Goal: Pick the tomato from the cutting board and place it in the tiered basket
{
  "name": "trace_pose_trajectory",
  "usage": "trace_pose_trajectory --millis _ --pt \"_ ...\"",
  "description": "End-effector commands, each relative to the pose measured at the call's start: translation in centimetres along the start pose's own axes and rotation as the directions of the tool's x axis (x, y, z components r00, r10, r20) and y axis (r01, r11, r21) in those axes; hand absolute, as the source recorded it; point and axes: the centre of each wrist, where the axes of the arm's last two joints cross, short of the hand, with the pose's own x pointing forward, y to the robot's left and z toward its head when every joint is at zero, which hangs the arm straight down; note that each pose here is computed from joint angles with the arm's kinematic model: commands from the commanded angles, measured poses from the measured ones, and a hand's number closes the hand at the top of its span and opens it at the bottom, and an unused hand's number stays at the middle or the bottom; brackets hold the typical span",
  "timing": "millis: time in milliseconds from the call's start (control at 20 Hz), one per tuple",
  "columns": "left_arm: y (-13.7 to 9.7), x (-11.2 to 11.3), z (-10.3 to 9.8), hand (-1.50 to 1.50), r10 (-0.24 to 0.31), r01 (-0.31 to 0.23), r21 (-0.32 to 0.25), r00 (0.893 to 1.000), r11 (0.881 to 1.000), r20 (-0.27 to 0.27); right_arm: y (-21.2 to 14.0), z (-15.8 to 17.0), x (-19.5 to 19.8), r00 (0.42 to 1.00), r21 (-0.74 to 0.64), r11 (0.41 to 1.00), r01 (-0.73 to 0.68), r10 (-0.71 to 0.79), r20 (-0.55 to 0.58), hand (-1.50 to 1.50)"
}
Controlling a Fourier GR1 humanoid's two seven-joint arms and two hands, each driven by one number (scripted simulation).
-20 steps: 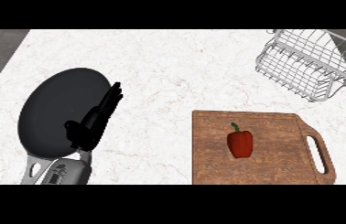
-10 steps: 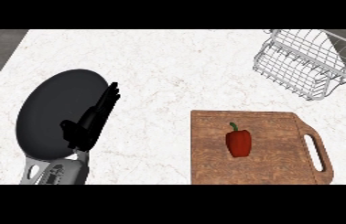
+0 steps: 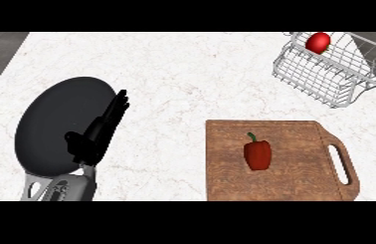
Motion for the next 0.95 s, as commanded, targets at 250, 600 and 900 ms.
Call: trace_pose_trajectory --millis 250,600,900 --pt "0.4 -0.4 1.2 0.0 -0.016 0.017 0.028 1.0 0.999 -0.009 -10.7 -0.2 -1.5 0.99 -0.443 0.889 0.115 -0.069 0.12 -1.5" --pt "1.6 -0.7 1.3 0.0 -0.002 0.003 0.044 1.0 0.999 -0.031 -21.6 1.7 -6.2 0.957 -0.453 0.85 0.267 -0.18 0.225 -1.5" --pt "0.7 -0.4 2.0 0.0 0.001 -0.001 0.052 1.0 0.999 -0.005 -29.6 5.0 -10.9 0.965 -0.405 0.89 0.212 -0.125 0.23 -1.5"
